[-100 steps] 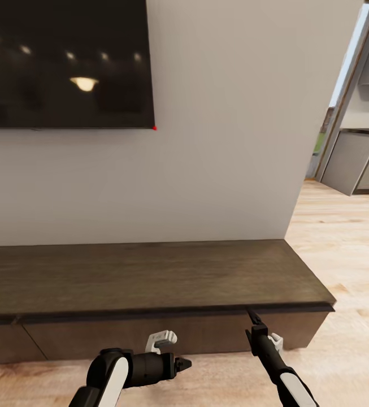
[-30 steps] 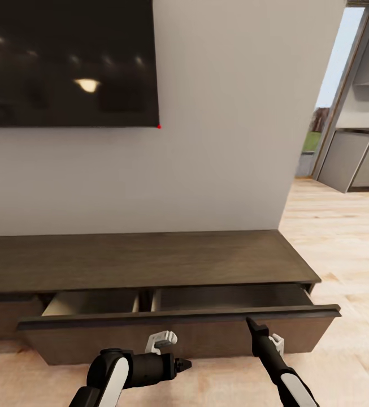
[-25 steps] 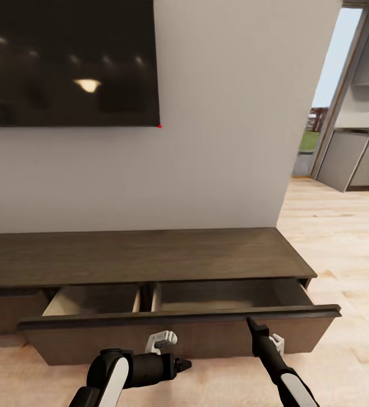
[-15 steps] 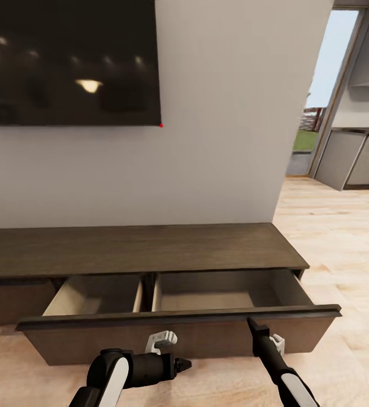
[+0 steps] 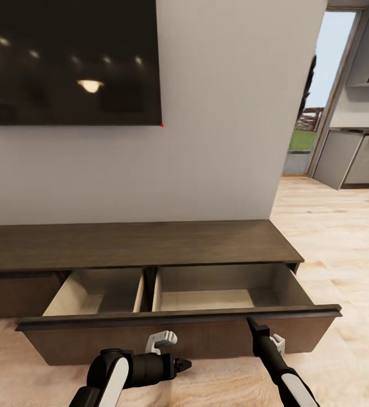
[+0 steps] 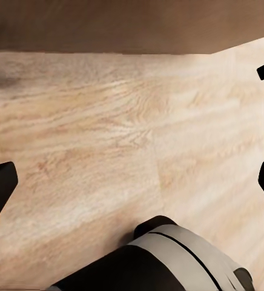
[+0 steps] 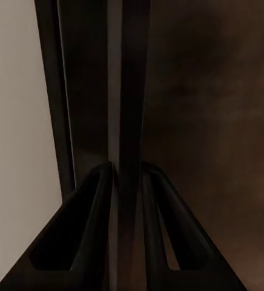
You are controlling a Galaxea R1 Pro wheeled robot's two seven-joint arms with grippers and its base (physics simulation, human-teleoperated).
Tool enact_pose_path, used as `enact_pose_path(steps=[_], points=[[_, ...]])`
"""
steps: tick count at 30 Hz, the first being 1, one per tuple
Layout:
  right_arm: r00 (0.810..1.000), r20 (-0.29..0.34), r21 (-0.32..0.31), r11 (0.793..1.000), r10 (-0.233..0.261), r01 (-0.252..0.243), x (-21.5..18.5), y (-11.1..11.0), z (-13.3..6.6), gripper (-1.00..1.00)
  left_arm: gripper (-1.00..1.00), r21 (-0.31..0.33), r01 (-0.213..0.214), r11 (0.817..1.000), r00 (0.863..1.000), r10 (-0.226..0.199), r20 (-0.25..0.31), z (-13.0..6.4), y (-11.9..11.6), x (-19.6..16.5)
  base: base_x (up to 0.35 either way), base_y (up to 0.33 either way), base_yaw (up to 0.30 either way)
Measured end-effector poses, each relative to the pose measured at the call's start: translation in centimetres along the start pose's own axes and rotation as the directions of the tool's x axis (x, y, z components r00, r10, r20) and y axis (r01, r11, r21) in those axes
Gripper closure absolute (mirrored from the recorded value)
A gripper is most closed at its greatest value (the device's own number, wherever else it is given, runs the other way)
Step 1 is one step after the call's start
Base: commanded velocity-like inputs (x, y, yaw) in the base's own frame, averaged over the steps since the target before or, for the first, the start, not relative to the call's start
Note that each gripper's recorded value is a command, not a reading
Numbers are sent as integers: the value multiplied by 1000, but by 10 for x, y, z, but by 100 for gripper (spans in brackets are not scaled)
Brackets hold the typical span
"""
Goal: Place each of the two pumpkins and all three candles from the living room inside a cabinet in the living room (use any cabinet), then make sure every cabinet is closed, and position the cauldron so it is next to a table in the living room.
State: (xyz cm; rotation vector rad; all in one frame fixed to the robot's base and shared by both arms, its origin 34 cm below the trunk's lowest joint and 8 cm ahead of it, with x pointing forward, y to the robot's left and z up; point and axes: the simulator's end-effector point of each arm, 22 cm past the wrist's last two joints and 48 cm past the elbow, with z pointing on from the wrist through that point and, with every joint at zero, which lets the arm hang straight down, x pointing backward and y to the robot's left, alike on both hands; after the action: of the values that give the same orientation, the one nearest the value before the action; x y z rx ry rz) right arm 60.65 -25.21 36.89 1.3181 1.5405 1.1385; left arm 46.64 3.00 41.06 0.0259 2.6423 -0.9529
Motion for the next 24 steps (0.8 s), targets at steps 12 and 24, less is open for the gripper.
enact_pose_path(steps=[12, 24], points=[[1000, 1, 0, 1000, 0, 0, 0, 0, 0, 100, -100, -1, 0, 1000, 1000, 0, 0, 0, 0, 0, -67, 0, 0], [1000, 1, 0, 1000, 0, 0, 0, 0, 0, 100, -100, 0, 0, 1000, 1000, 0, 0, 0, 0, 0, -58, 0, 0]])
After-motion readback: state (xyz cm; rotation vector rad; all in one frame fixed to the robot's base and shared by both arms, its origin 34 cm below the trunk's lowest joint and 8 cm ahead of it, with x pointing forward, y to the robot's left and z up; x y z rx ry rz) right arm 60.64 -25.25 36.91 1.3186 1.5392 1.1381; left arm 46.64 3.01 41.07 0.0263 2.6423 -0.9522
